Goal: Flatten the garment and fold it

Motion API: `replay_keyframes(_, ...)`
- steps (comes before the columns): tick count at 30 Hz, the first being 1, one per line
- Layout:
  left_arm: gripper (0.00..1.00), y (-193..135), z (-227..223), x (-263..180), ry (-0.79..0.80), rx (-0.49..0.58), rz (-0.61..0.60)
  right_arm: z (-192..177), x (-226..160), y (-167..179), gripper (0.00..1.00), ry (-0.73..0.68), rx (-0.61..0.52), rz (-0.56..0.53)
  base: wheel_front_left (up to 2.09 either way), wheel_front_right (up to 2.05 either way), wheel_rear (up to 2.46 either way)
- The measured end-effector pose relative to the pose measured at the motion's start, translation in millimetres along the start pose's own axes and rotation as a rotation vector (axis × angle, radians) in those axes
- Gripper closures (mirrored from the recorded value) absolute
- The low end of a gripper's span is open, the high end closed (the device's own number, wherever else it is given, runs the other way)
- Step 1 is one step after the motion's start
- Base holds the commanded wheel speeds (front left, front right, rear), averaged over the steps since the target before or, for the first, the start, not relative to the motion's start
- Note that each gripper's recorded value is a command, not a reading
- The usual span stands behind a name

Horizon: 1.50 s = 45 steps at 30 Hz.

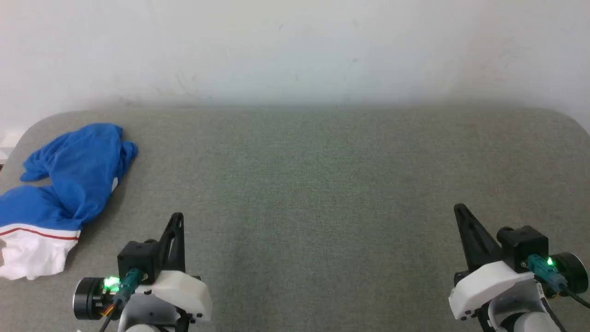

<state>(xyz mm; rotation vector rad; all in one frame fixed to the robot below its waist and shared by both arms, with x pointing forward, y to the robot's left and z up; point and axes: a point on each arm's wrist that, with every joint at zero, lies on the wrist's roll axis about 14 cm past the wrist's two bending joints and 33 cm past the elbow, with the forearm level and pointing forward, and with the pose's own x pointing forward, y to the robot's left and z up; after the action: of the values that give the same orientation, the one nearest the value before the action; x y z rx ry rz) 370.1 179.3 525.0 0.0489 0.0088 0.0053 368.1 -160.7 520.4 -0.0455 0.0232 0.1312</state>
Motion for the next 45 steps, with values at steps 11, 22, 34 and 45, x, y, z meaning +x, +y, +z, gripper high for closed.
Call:
replay_keyframes(11, 1.00, 0.0, 0.0, 0.0, 0.000, 0.000, 0.000, 0.0, 0.0, 0.0, 1.00, 0.000, 0.000, 0.000, 0.00, 0.00, 0.00)
replay_keyframes(22, 0.00, -0.1, -0.1, -0.2, 0.000, 0.000, 0.000, -1.5, -0.4, -0.3, 0.00, 0.004, 0.000, 0.000, 0.00, 0.00, 0.00)
replay_keyframes(34, 0.00, -0.9, 3.7, -1.2, -0.022, 0.000, -0.001, -1.5, -1.7, -7.8, 0.00, -0.008, 0.012, -0.022, 0.00, 0.00, 0.00)
replay_keyframes(45, 0.00, 8.4, 5.5, -7.2, -0.041, 0.000, 0.033, 0.9, 4.6, -4.1, 0.00, -0.029, 0.021, -0.009, 0.00, 0.00, 0.00)
